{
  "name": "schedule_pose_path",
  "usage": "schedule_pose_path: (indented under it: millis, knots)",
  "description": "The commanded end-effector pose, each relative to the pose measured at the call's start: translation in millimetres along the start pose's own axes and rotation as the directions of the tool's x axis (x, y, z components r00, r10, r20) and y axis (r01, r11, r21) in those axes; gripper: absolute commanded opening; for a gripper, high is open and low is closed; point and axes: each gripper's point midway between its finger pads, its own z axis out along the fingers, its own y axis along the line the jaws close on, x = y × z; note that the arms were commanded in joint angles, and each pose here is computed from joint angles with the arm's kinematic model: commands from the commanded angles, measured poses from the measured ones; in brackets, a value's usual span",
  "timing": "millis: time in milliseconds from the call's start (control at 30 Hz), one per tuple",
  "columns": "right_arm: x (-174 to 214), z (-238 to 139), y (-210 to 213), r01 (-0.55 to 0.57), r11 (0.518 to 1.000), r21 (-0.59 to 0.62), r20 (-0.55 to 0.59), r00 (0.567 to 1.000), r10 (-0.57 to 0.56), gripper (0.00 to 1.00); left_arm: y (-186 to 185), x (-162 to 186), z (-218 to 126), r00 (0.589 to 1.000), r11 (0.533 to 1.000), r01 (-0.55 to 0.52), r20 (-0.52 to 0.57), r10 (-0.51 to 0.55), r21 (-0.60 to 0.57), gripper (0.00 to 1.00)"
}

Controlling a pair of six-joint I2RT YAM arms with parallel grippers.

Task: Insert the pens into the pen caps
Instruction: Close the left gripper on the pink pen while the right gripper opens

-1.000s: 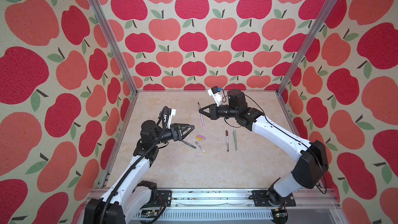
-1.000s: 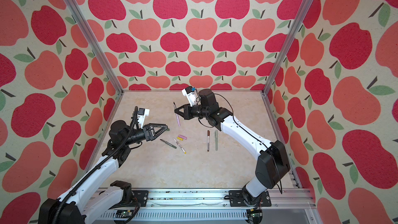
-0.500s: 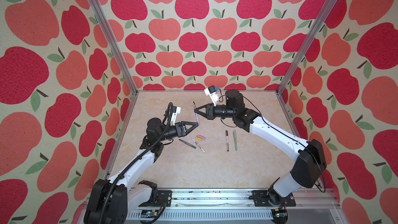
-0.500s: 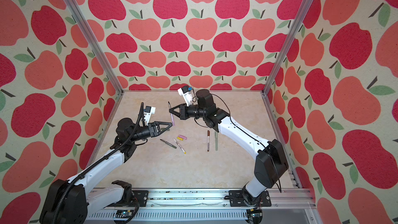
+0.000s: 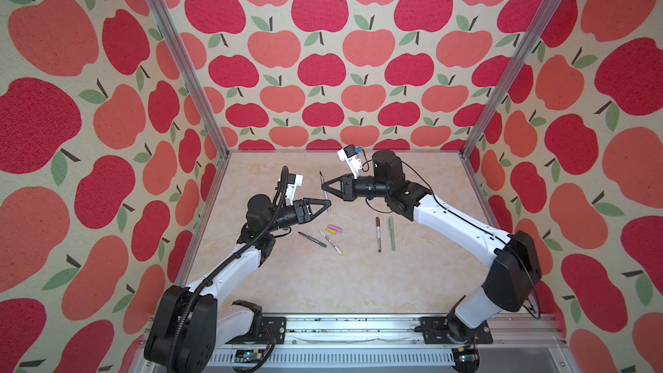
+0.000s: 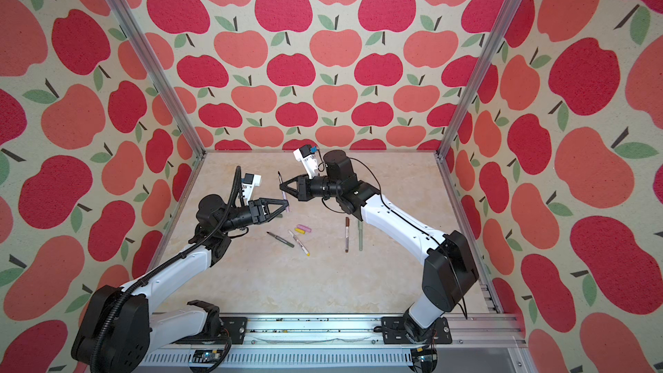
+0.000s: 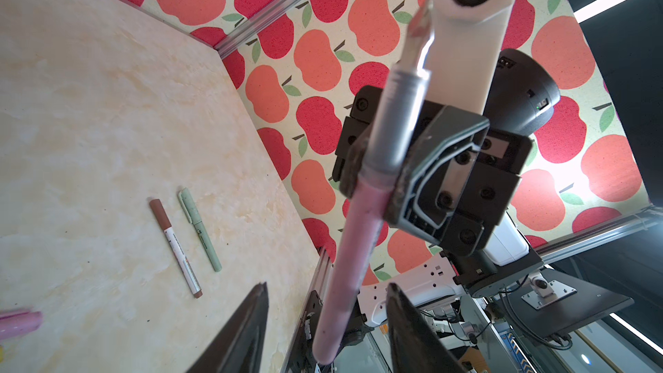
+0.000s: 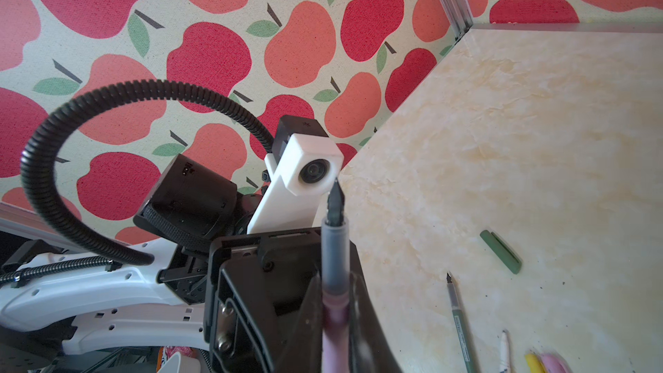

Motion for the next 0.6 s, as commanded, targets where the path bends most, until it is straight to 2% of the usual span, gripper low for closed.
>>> schedule_pose_path:
  millis: [0,567]
  knots:
    - [5.2,5.6,-1.4,0.007,1.0,-0.007,-0.009,1.0,-0.007,0.05,-15.7,-8.8,3.9,0.998,0.997,-0.059,0.007,0.059,0.042,0.49]
    - [9.9,8.8,-7.5,-0.003,1.0,0.005,-0.018,1.0,0.003,0.05,-15.7,-10.8,6.7,0.998,0.997,-0.059,0.007,0.059,0.046,0.23]
